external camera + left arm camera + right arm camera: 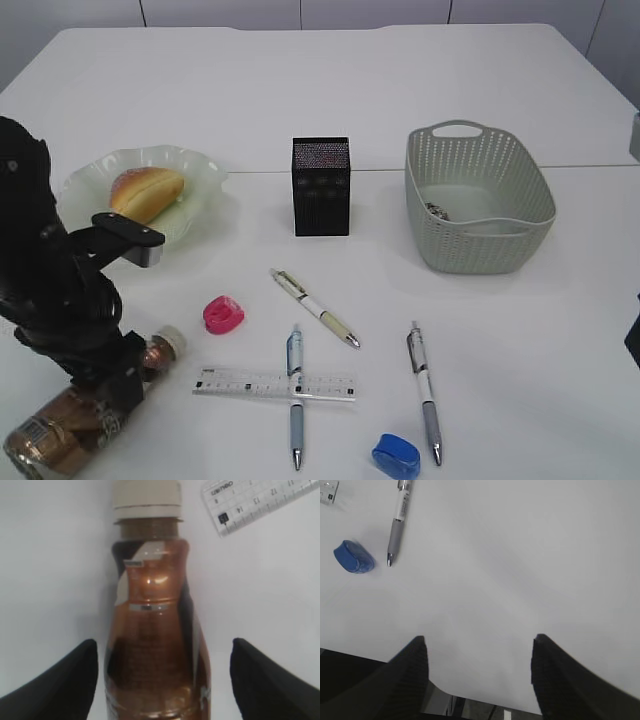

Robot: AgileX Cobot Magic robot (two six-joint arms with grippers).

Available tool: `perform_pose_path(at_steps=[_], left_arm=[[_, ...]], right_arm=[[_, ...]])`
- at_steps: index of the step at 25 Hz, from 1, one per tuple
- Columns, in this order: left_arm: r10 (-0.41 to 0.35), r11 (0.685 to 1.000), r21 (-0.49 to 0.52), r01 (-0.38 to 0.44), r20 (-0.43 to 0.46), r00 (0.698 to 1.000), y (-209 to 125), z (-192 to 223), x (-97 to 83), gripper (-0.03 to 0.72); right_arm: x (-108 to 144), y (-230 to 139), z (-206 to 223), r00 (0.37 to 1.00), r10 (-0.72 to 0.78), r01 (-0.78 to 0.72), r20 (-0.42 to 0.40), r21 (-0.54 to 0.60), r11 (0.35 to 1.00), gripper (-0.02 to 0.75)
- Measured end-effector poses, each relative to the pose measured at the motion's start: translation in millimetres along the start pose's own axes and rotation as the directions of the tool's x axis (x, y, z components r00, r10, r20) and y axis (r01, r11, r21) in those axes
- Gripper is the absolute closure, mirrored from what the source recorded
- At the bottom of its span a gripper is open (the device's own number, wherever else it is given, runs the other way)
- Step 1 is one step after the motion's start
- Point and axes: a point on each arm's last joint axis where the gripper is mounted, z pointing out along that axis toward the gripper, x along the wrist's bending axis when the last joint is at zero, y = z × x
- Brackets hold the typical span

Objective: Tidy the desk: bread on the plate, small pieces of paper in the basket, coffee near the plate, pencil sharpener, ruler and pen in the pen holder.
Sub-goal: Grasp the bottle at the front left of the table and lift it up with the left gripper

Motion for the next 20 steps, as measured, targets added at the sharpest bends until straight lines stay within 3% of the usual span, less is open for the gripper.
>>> perform_pose_path(at_steps=[8, 20], left_arm=[[-0.010, 0.998, -0.058, 0.009, -0.022, 1.000, 8, 9, 3.6, 0.086], [-0.005, 0.999, -0.035, 0.004, -0.027, 1.000, 9, 19, 5.1, 0.103]], right_arm=[[0, 0, 0, 1.000, -0.001, 0.001, 0.001, 0.000, 1.000, 0.262], [0, 1, 0, 1.000, -0.001, 0.001, 0.000, -0.015, 1.000, 0.263]])
